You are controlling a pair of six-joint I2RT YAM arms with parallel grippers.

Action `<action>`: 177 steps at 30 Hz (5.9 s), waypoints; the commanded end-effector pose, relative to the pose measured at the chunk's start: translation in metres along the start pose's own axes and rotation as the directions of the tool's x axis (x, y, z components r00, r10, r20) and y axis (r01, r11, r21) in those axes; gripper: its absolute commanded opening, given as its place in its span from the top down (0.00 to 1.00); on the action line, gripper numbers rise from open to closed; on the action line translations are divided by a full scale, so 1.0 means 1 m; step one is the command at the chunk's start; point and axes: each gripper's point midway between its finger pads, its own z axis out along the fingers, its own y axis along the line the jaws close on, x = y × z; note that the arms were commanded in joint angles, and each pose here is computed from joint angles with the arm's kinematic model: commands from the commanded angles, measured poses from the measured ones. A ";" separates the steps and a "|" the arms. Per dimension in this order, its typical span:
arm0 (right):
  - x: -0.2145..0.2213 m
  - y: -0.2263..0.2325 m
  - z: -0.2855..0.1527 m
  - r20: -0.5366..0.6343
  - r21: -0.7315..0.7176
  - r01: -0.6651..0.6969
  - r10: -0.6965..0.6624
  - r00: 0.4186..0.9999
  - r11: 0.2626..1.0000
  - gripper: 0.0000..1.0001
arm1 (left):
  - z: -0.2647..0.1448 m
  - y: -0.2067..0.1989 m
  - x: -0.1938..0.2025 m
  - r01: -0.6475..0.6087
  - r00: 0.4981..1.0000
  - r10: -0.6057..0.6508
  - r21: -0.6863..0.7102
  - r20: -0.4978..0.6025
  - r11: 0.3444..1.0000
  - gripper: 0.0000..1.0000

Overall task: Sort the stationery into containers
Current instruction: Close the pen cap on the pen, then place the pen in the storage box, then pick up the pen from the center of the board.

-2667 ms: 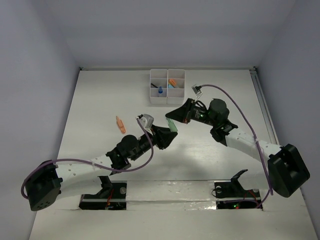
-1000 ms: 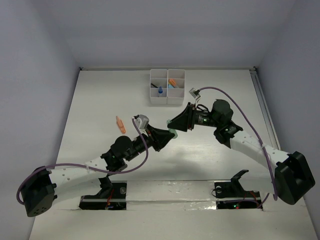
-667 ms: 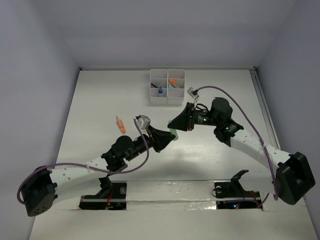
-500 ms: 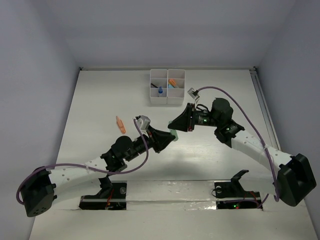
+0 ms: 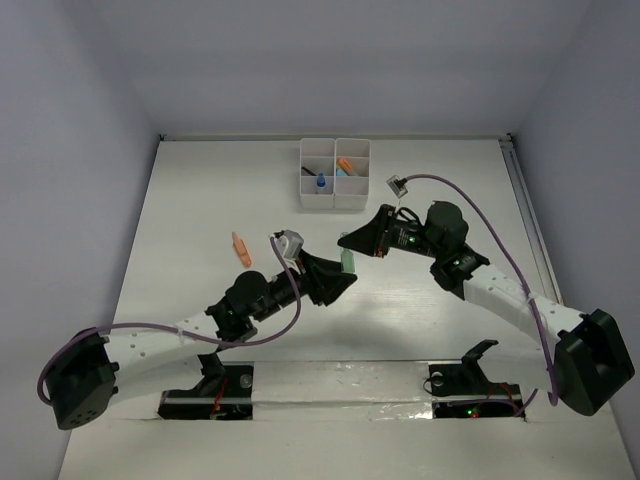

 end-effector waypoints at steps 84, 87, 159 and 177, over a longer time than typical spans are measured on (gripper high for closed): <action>0.168 -0.050 -0.031 -0.182 0.093 0.094 -0.076 0.980 0.991 1.00 | 0.019 -0.050 -0.187 0.058 0.897 -0.151 0.230 0.416 0.972 1.00; 0.147 -0.051 -0.027 -0.120 0.162 0.097 -0.078 0.990 0.982 1.00 | 0.016 -0.041 -0.178 0.053 0.907 -0.126 0.189 0.403 0.981 1.00; -0.067 -0.155 0.092 0.052 0.458 0.338 -0.405 0.913 0.822 0.85 | -0.071 0.100 -0.095 0.072 0.951 0.094 -0.502 0.296 0.862 0.04; 0.123 -0.160 0.210 -0.407 0.339 0.493 -0.347 0.845 0.802 0.20 | -0.122 0.104 -0.157 0.201 0.892 0.154 -0.678 0.425 0.707 0.02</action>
